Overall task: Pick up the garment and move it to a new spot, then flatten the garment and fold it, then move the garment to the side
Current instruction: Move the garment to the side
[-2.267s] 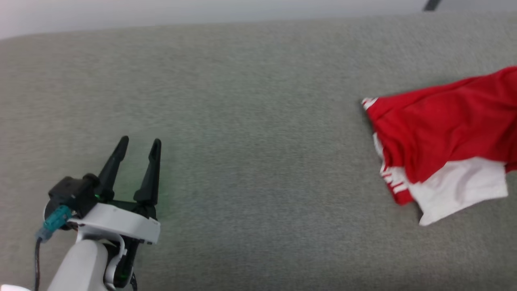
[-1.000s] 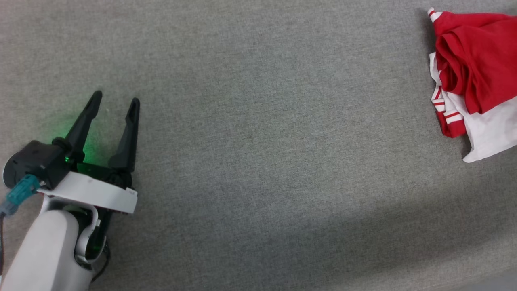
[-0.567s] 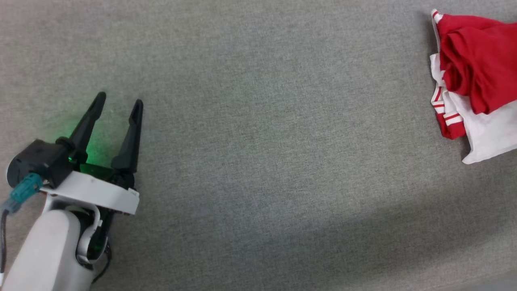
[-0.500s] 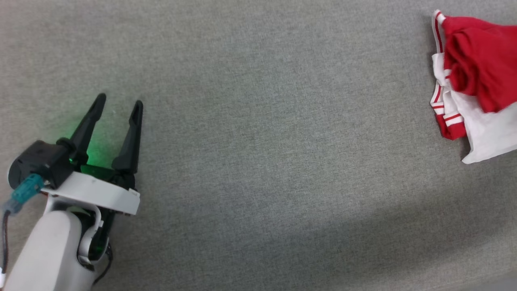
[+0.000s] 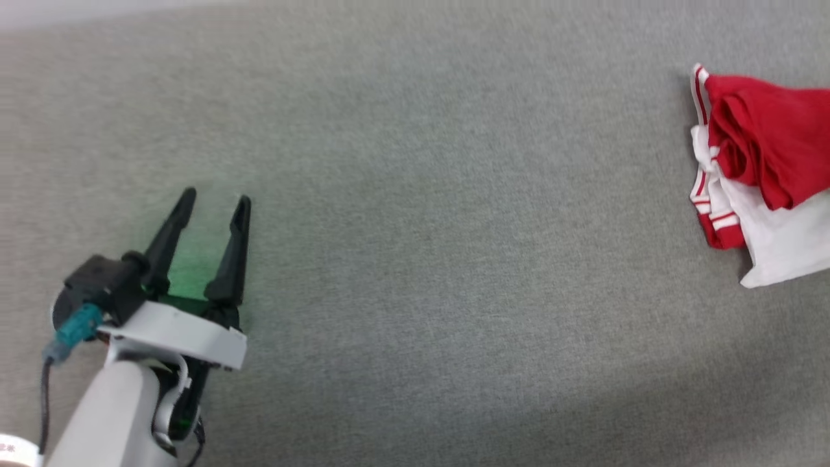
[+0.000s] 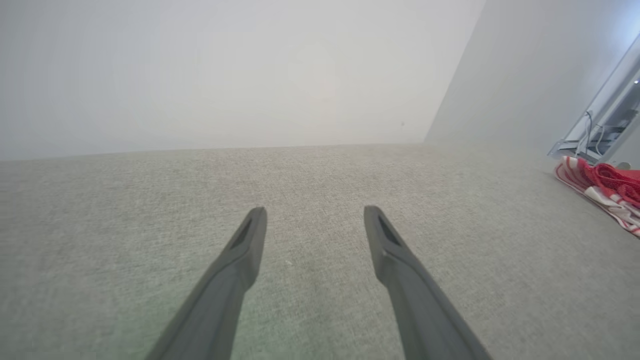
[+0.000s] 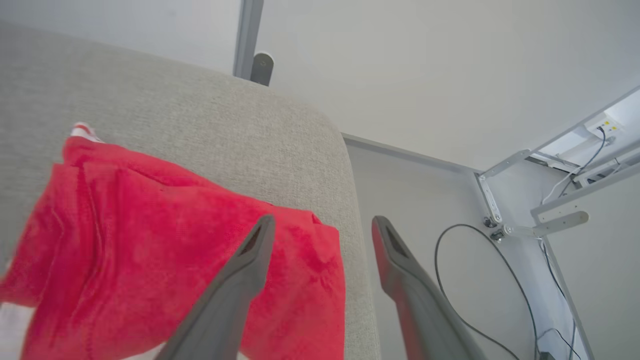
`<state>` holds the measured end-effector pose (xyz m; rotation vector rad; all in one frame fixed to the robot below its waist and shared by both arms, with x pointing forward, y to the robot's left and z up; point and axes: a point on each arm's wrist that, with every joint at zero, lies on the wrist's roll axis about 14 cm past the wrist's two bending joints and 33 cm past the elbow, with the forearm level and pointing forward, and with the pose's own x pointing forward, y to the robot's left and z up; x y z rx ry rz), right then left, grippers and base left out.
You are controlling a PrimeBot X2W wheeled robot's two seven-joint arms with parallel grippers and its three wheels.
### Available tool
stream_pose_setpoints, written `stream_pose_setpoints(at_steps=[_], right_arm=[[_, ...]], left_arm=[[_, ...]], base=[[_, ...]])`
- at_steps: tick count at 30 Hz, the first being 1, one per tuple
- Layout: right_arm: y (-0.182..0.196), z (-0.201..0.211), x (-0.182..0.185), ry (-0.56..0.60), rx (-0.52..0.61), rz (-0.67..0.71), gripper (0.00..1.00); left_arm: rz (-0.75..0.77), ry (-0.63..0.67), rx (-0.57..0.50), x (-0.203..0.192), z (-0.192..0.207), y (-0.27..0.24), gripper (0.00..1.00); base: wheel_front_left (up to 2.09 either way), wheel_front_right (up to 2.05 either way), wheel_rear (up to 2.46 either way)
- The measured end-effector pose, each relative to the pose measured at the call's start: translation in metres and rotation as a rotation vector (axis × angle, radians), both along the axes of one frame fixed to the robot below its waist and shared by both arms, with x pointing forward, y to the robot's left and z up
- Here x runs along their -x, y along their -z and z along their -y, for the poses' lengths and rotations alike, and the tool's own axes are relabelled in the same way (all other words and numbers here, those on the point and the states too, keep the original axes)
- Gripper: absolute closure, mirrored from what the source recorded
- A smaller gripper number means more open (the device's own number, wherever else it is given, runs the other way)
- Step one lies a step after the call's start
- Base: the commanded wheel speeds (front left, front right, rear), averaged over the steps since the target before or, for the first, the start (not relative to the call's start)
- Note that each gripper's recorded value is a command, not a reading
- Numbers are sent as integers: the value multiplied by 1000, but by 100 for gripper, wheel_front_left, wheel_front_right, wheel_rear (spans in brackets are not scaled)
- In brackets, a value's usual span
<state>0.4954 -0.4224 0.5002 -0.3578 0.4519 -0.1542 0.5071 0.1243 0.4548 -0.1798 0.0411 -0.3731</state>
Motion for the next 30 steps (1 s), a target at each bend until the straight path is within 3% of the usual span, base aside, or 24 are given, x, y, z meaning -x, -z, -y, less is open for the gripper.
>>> stream_pose_setpoints(at_steps=[10,30], right_arm=[[-14,-47,14,-123,-92,146,0],[-37,-137,61,-288,-286,380,0]], left_arm=[[21,-87,7,35,-30,-26,0],[209,-354,-8,128,-119,-97,0]], base=[[0,0,0],[0,0,0]])
